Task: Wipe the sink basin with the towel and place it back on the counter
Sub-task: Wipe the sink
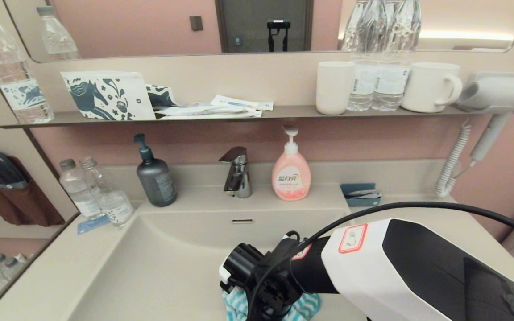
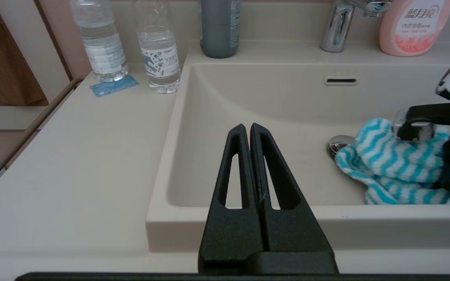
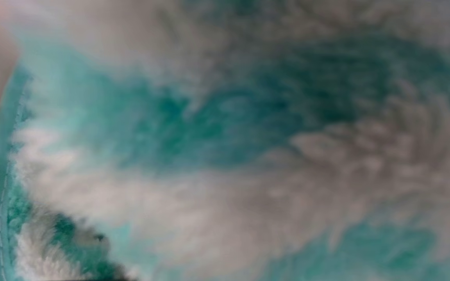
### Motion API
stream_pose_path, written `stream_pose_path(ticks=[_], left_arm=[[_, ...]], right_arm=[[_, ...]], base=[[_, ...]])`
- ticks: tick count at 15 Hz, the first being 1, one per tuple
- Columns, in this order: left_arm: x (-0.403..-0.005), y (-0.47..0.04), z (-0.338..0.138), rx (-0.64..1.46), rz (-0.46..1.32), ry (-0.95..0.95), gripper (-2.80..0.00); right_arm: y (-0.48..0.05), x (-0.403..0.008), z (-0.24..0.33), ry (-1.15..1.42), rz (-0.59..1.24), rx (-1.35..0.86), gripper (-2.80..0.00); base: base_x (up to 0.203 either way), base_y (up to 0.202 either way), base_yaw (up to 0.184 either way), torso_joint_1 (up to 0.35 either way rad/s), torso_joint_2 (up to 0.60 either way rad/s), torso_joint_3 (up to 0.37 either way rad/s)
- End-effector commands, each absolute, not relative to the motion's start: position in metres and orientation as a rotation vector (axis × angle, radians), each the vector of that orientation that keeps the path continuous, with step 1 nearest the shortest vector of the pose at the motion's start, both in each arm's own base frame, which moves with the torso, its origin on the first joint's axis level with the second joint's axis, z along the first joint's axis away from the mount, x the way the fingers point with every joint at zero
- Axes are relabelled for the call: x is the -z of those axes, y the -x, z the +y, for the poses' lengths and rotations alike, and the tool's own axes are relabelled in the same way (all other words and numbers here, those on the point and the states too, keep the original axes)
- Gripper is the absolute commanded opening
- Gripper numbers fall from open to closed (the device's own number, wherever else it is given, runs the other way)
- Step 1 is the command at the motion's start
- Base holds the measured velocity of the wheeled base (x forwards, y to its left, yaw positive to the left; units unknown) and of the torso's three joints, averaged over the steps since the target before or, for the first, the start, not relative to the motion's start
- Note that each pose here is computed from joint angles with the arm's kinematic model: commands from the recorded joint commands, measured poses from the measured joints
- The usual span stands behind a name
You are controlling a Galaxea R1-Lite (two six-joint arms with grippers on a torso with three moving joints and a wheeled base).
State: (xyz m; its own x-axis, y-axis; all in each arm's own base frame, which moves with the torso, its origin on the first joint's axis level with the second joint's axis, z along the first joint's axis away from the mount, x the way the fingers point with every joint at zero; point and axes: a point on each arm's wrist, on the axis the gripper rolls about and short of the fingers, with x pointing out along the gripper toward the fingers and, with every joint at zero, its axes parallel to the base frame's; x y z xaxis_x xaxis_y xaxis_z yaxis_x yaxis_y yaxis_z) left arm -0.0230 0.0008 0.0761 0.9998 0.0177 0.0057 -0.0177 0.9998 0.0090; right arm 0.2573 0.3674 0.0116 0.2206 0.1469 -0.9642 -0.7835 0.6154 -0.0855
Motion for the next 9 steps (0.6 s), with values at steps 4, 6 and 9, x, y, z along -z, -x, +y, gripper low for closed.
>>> stream_pose_path(ticks=[4, 6, 9], left_arm=[[-0.076, 0.023, 0.001, -0.018, -0.004, -0.009, -2.80], [-0.076, 0.023, 0.001, -0.017, -0.005, -0.009, -2.80], [-0.076, 0.023, 0.001, -0.018, -0.006, -0.009, -2.80]], right_arm=[[-0.269, -0.024, 0.378, 0.583, 1.125, -0.703, -2.80], [-0.270, -0.019, 0.384, 0.577, 1.119, -0.706, -2.80], [-0.264, -0.013, 0.403, 0.546, 1.087, -0.725, -2.80]], base=[[0.000, 0.000, 0.000, 0.000, 0.00, 0.000], [0.000, 0.000, 0.000, 0.000, 0.00, 0.000], [0.000, 0.000, 0.000, 0.000, 0.00, 0.000]])
